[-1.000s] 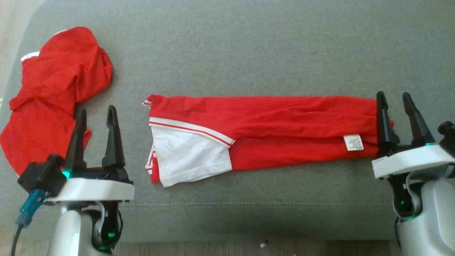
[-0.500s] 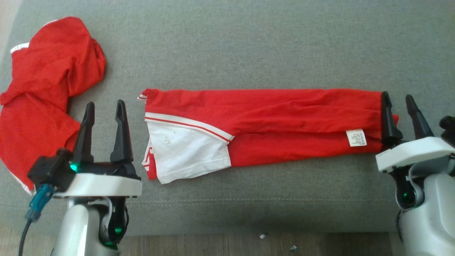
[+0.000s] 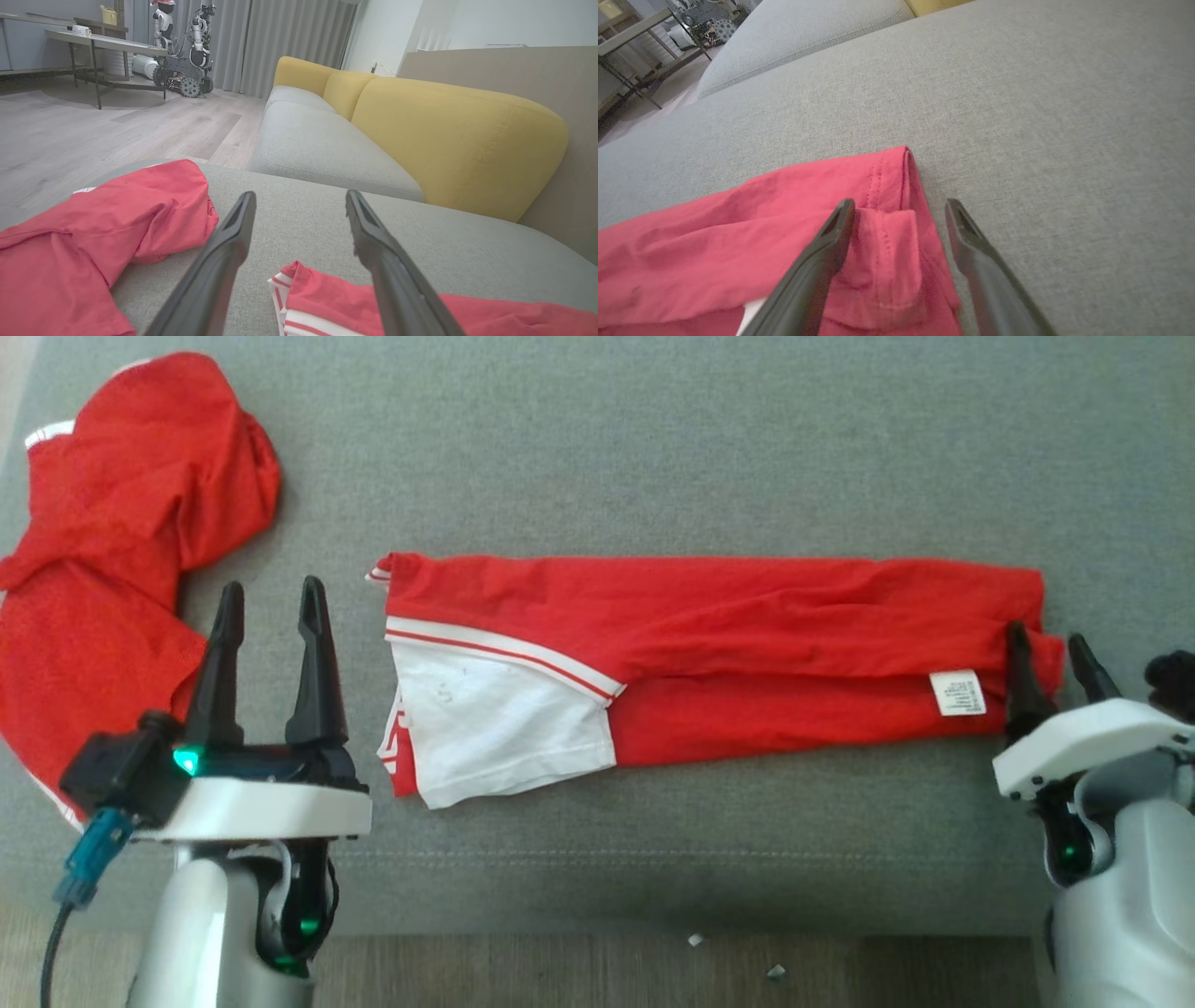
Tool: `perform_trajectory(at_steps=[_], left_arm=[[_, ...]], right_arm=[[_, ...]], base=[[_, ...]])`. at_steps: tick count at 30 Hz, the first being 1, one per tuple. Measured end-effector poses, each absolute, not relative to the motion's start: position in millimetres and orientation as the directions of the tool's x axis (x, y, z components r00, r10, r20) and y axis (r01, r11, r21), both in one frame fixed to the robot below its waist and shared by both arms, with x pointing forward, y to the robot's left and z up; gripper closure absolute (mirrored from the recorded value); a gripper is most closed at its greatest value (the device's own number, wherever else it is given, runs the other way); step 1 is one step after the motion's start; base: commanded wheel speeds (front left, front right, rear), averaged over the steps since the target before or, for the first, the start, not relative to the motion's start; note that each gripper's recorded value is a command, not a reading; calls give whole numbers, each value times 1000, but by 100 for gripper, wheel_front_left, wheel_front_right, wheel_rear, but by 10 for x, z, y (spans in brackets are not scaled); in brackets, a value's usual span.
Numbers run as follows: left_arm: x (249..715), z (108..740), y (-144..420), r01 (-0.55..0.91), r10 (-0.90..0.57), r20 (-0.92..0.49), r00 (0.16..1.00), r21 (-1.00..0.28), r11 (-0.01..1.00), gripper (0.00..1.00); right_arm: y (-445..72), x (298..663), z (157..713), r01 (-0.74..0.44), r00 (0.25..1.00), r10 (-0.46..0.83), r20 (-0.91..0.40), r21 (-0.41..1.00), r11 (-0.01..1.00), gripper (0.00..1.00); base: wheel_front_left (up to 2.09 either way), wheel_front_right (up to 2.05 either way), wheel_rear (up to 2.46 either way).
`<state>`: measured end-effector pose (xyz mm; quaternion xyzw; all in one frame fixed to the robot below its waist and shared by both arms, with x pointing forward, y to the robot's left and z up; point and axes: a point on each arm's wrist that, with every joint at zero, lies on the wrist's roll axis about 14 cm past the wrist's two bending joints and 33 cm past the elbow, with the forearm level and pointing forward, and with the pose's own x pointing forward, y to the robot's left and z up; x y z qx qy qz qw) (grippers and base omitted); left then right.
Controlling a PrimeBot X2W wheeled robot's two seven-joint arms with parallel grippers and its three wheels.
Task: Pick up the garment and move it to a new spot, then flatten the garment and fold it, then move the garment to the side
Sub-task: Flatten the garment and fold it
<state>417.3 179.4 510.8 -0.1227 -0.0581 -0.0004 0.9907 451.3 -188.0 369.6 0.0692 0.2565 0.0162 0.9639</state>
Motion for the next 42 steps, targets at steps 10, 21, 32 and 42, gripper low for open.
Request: perform_trajectory(at_steps=[10,21,32,42], left_arm=[[4281,5146,1886,-4,37,134,990,-235,972,0],[4321,5208,2003,-31,68,155,986,-229,973,0],[4341,5233,2022,-33,72,165,984,-231,972,0],[4332,5269,2003,-26,68,173,983,-233,972,0]], right_arm=[[-1803,4528,3468,2,819,82,-568,146,989,0],[-1659,4494,3419,-23,783,135,-608,188,982,78],[-1738,4495,3457,-38,787,129,-604,161,986,100],[-2421,4703,3757,27,839,-36,-544,-25,999,100]], base=[[0,0,0],[0,0,0],[0,0,0],[0,0,0]])
